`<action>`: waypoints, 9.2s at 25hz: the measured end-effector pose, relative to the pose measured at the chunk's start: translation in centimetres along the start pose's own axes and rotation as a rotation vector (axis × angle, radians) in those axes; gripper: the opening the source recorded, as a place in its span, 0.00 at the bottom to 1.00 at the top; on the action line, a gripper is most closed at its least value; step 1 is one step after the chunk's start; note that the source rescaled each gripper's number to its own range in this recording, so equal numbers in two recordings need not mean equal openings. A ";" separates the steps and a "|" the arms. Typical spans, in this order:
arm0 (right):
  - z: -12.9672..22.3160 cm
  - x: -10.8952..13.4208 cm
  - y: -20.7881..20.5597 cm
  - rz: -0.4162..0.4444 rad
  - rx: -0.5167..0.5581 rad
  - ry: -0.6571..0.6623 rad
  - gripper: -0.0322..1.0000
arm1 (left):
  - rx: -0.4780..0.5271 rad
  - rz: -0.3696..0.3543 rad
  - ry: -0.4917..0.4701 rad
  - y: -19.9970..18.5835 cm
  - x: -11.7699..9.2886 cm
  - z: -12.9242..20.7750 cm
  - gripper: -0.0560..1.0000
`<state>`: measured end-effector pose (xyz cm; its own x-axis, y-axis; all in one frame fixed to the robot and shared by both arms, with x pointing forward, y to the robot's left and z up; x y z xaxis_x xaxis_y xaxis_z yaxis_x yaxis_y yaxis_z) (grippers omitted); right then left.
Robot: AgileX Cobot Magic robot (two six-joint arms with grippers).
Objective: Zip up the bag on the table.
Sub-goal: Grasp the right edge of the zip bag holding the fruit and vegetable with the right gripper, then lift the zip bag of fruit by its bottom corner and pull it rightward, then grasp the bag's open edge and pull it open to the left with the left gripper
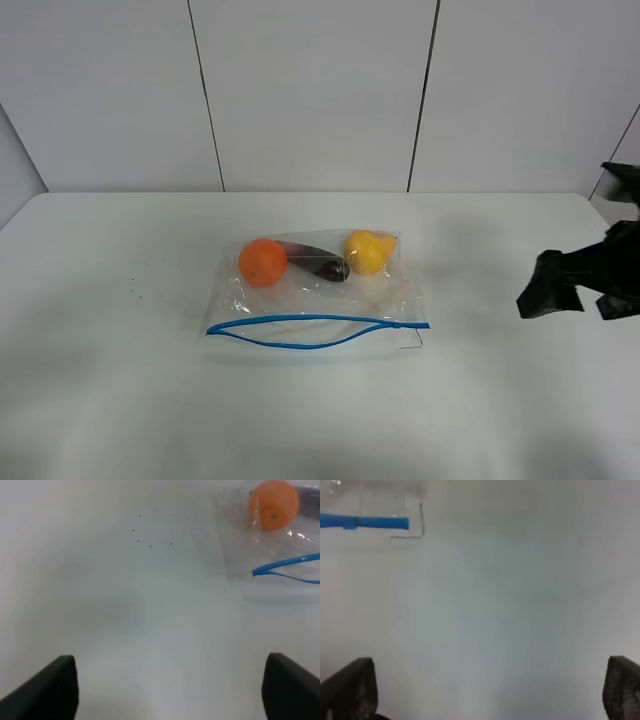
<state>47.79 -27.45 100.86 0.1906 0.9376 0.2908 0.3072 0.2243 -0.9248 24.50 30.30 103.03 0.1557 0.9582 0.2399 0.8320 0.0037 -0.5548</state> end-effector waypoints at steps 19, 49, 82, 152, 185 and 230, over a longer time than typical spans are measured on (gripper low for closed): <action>-5.3 1.3 14.2 -0.481 0.274 0.048 1.00 | 0.000 0.000 0.000 0.0 0.0 0.0 1.00; -5.8 1.5 21.8 -0.727 0.438 0.124 0.19 | 0.000 0.000 0.000 0.0 0.0 0.0 1.00; -7.3 8.9 16.6 -0.928 0.393 0.288 0.03 | 0.000 0.000 0.000 0.0 0.0 0.0 1.00; -7.3 9.0 16.6 -0.929 0.396 0.301 0.03 | -0.382 0.476 1.202 21.9 -16.4 -19.2 0.99; -7.3 9.0 16.6 -0.930 0.395 0.303 0.03 | -0.468 0.467 1.243 27.9 -25.1 -14.3 0.47; -7.7 9.1 16.5 -0.948 0.372 0.335 0.03 | -0.501 0.426 1.293 28.2 -24.6 -14.7 0.05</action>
<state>61.81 -17.27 90.10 0.2875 0.2301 0.9297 0.1715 0.9427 -0.2863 51.97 2.59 93.15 0.5707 -0.0629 0.8187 0.6540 -0.5681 -0.4996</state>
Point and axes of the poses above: a point on each arm's last joint axis where the gripper is mounted, y pointing out along that axis toward the gripper, x along the wrist's bending axis when the last joint is at zero, z = x × y, the point moved 2 cm from there along y, pointing out along that axis toward the gripper, and after that the axes turned 15 degrees about y, right-handed, at the moved point
